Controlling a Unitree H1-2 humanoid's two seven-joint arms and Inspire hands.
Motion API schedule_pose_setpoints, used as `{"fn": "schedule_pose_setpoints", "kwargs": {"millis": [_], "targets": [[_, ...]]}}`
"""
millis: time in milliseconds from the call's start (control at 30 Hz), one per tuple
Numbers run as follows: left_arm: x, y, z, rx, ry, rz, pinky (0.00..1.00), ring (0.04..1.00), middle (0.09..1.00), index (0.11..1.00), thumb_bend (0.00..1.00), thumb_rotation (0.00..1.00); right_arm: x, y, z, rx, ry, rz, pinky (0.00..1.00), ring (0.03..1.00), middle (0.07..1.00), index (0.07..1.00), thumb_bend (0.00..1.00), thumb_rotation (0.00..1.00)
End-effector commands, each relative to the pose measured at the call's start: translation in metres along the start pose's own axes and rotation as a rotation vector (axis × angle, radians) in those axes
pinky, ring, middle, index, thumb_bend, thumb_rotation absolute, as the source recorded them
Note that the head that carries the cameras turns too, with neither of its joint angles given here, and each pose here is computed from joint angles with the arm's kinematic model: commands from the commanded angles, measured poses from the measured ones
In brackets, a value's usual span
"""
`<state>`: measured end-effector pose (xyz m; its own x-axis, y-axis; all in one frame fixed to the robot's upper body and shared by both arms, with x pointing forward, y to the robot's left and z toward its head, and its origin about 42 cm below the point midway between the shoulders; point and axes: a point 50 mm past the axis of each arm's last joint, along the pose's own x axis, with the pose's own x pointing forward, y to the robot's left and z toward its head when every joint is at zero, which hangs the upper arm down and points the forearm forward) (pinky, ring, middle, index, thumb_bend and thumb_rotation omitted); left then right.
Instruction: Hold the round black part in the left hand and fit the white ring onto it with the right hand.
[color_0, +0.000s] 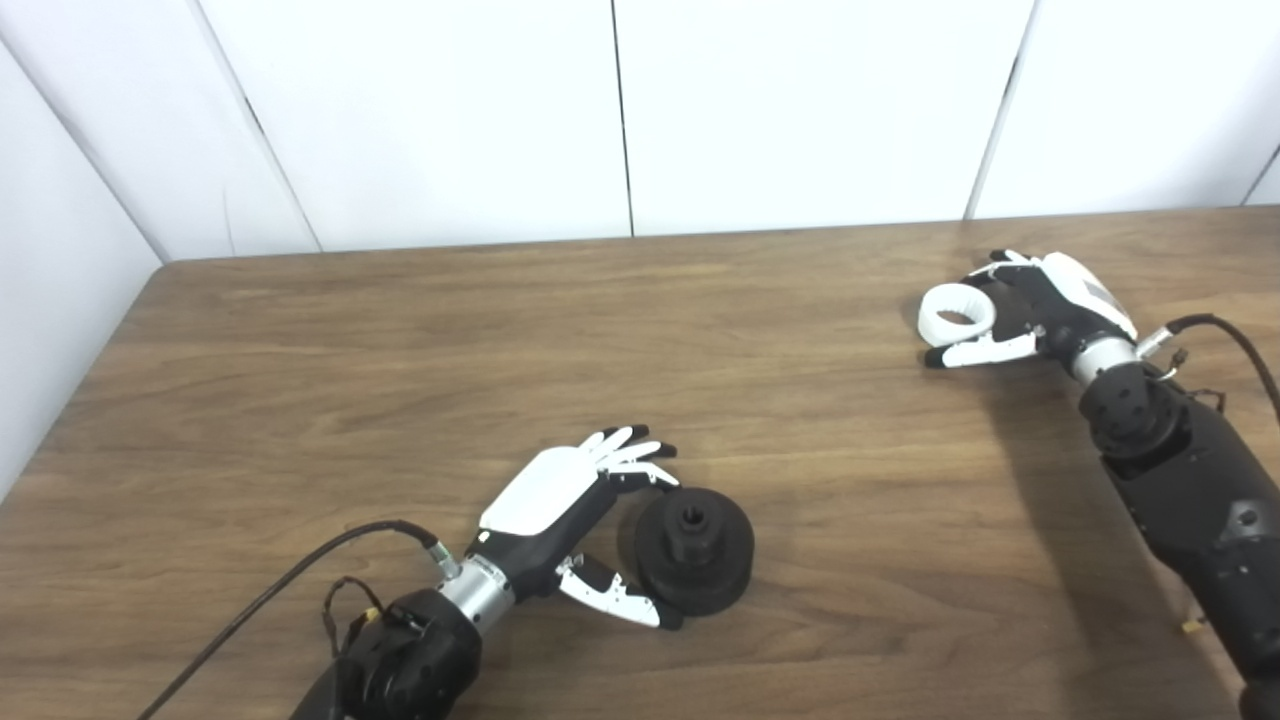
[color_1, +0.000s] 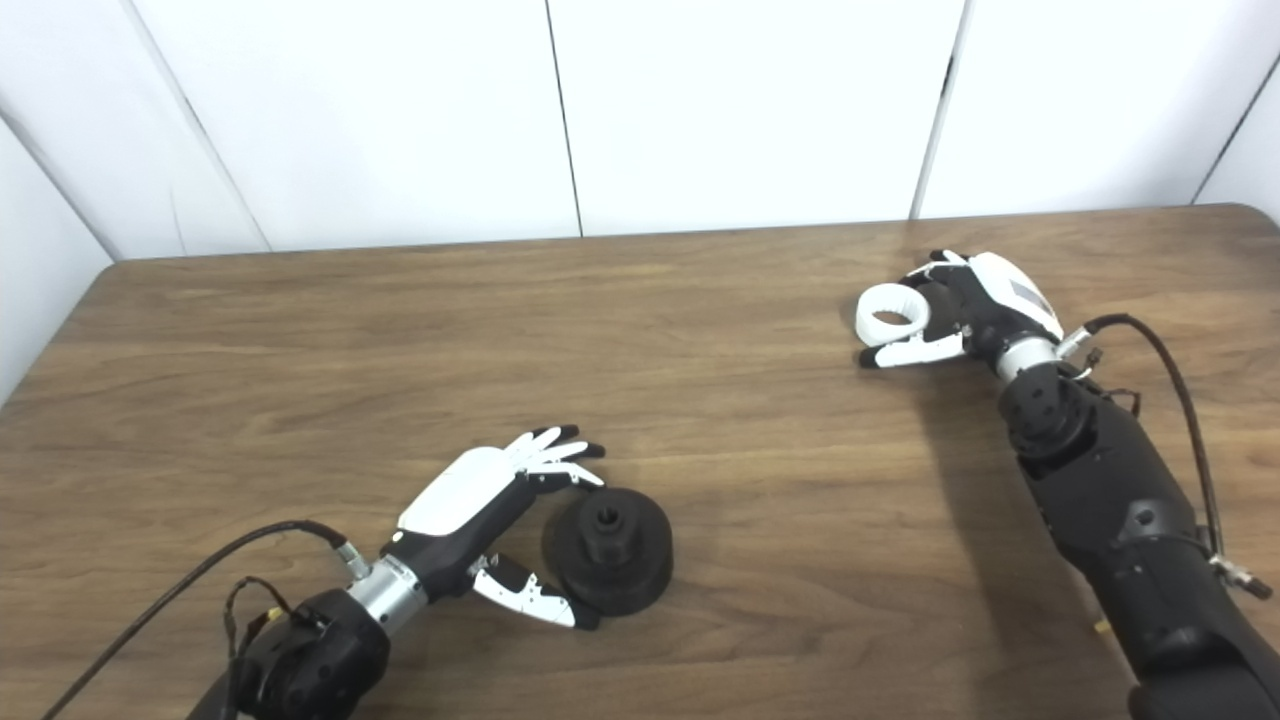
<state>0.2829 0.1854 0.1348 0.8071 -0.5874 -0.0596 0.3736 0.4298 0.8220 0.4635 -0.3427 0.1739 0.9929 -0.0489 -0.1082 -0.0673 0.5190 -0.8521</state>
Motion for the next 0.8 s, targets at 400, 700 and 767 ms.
{"fn": "schedule_pose_setpoints", "kwargs": {"millis": [400,700,767], "targets": [[-0.0005,-0.0039,-0.0036,0.023,0.010,-0.038,1.00,0.993,0.917,0.657,0.88,0.33,0.0131,-0.0273,0.0216,0.005,-0.093,-0.114,1.00,1.000,0.937,0.647,0.90,0.29],[-0.0001,-0.0039,-0.0034,0.023,0.008,-0.037,1.00,0.993,0.917,0.659,0.88,0.34,0.0127,-0.0269,0.0208,0.003,-0.101,-0.123,1.00,1.000,0.928,0.618,0.84,0.26],[-0.0003,-0.0043,-0.0027,0.019,0.009,-0.038,1.00,0.995,0.918,0.658,0.88,0.34,0.0125,-0.0273,0.0204,-0.030,-0.107,-0.128,1.00,1.000,0.921,0.616,0.85,0.26]]}}
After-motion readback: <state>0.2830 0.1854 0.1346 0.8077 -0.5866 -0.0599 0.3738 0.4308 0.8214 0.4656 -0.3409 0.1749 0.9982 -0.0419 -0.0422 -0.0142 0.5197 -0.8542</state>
